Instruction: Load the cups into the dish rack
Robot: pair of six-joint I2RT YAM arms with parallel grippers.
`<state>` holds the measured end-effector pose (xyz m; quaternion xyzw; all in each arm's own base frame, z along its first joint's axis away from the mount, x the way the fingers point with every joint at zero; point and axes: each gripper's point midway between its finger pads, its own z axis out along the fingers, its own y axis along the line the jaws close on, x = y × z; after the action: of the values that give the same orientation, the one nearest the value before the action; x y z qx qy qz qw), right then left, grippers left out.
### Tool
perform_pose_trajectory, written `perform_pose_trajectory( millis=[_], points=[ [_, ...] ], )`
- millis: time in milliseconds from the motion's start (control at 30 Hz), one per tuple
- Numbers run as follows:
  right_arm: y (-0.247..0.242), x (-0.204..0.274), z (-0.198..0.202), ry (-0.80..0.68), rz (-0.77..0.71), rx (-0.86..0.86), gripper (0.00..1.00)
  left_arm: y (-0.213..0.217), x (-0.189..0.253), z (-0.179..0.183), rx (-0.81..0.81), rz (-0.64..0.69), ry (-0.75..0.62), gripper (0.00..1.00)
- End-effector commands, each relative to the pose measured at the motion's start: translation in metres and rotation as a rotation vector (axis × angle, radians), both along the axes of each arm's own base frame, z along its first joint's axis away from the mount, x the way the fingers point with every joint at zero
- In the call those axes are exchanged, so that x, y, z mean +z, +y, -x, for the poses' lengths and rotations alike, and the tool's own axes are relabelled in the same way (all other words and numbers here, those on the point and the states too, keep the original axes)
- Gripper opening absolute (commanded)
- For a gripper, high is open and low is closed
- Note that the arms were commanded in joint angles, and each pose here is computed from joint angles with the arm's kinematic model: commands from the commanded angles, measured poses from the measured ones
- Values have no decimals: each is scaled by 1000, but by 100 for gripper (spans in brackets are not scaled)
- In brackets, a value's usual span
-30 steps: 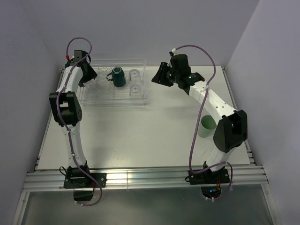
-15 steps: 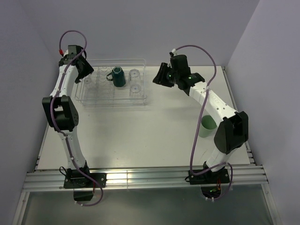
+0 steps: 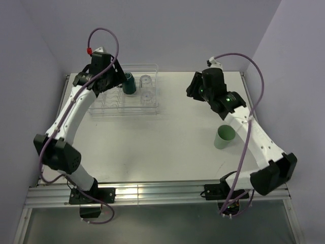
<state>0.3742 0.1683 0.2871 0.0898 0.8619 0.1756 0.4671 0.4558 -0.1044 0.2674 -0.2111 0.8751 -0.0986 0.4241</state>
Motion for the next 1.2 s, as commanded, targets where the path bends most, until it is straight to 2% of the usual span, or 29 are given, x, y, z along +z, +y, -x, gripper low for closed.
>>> perform_pose_trajectory(
  millis=[0,33,200,367,500,800,1000,1167],
  points=[
    [-45,-1,20,-31,87,-146,50,-26,55,37,-104,59,-149,77],
    [-53,-2,23,-34,96,-174,51,-41,57,49,-151,50,-152,77],
    [-79,-13,40,-6,118,-251,54,-52,64,97,-271,64,-198,77],
    [-107,-23,49,11,109,-358,57,-54,68,124,-364,75,-249,79],
    [-123,-37,53,63,96,-401,58,-48,75,139,-376,74,-282,80],
    [-143,-55,67,139,107,-485,58,-55,52,140,-407,86,-255,81],
    [-145,-77,88,236,80,-518,57,-58,44,137,-416,88,-232,81],
    [-152,-98,101,347,123,-542,57,-58,44,138,-412,94,-234,81]
  ],
)
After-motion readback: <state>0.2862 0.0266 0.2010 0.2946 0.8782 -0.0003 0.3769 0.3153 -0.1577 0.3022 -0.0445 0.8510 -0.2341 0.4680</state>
